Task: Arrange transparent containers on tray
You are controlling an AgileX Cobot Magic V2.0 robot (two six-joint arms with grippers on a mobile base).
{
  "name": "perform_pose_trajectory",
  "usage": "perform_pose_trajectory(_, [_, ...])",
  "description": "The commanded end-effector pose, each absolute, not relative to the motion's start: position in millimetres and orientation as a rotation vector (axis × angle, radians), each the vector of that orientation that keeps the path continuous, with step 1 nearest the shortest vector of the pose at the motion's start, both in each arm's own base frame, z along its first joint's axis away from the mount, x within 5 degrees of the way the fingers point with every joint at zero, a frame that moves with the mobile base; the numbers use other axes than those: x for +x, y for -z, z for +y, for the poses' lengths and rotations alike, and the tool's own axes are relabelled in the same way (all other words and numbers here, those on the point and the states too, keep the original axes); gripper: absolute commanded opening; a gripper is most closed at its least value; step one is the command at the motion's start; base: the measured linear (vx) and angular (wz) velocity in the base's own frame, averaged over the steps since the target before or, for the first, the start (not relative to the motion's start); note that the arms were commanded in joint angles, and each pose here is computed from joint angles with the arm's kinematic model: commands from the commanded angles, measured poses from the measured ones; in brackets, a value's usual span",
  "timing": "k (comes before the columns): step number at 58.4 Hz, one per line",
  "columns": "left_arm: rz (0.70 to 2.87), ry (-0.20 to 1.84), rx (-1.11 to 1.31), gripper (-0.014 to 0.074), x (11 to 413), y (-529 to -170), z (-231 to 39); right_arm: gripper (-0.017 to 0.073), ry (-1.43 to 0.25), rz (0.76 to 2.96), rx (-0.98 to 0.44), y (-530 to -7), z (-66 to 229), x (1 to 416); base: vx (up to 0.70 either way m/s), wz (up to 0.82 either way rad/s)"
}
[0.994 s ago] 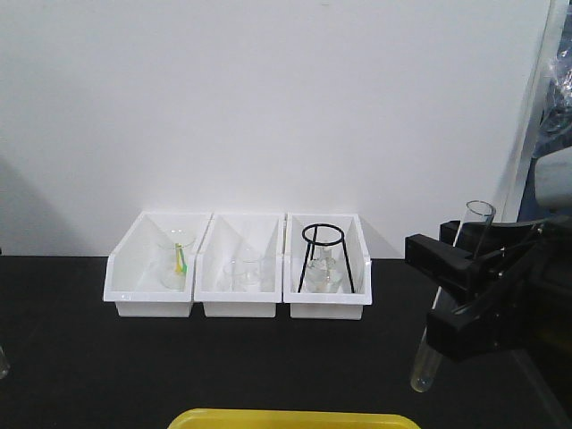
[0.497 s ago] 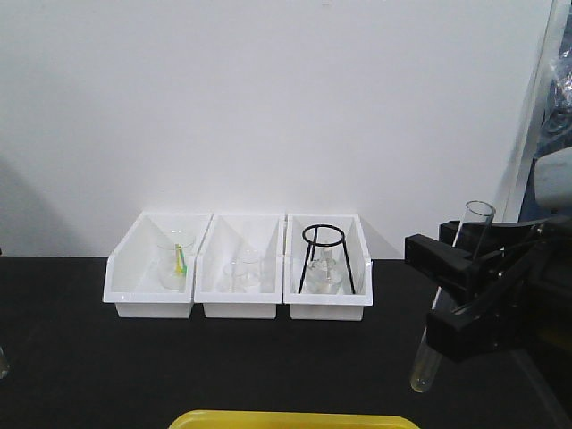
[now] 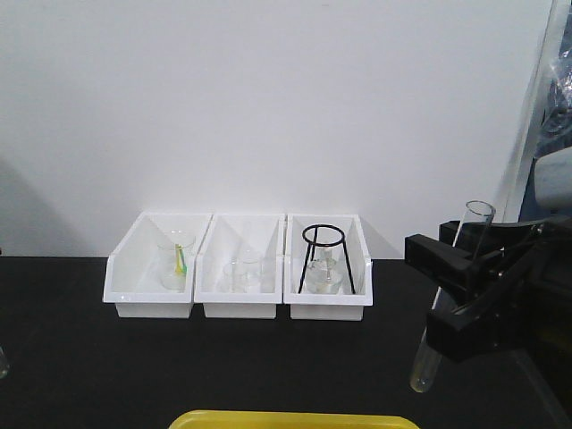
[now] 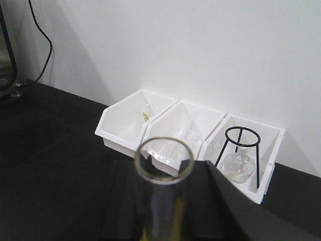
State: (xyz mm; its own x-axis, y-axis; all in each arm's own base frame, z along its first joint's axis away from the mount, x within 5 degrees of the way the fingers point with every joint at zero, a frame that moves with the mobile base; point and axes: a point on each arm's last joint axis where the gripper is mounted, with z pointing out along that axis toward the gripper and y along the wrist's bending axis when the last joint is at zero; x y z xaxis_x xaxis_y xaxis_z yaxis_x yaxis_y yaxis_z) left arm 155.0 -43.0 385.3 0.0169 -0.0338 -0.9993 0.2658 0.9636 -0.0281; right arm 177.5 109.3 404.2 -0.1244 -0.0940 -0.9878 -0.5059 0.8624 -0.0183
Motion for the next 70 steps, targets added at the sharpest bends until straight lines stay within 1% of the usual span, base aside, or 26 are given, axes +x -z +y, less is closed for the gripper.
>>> perform_pose_trajectory(1, [1.415, 0.268, 0.172, 0.0125, 151, -406, -44, 0.0138, -0.389, 1.542, -0.455, -426, 107, 173, 0.00, 0.00])
perform_pose_trajectory(12, [1.442, 0.267, 0.174, 0.0126, 156, -403, -45, 0.0138, -0.407, 1.567, -0.438, -424, 107, 173, 0.00, 0.00])
perform_pose_trajectory(18, [1.493, 0.280, 0.179, 0.0129, 164, -396, -49, 0.0138, -0.465, 1.667, -0.377, -416, 109, 177, 0.00, 0.00])
perform_pose_trajectory(24, [1.541, 0.340, 0.179, 0.0136, 173, -388, -59, 0.0138, -0.480, 1.784, -0.339, -401, 114, 187, 0.00, 0.00])
perform_pose_trajectory(32, [1.647, 0.427, 0.210, 0.0140, 189, -370, -81, 0.0138, -0.493, 1.923, -0.290, -380, 124, 203, 0.00, 0.00])
perform_pose_trajectory(43, [1.838, 0.571, 0.242, 0.0149, 209, -336, -124, 0.0138, -0.482, 2.132, -0.206, -344, 137, 226, 0.00, 0.00])
perform_pose_trajectory(51, [1.991, 0.589, 0.280, 0.0153, 230, -317, -152, 0.0138, -0.436, 2.250, -0.207, -318, 145, 239, 0.00, 0.00])
perform_pose_trajectory(56, [2.092, 0.590, 0.261, 0.0157, 246, -303, -164, 0.0140, -0.424, 2.300, -0.195, -304, 151, 247, 0.00, 0.00])
perform_pose_trajectory(62, [2.240, 0.610, 0.200, 0.0160, 262, -274, -177, 0.0143, -0.407, 2.368, -0.173, -285, 157, 256, 0.00, 0.00])
perform_pose_trajectory(70, [2.370, 0.614, 0.131, 0.0164, 274, -239, -186, 0.0146, -0.382, 2.423, -0.177, -264, 163, 266, 0.00, 0.00])
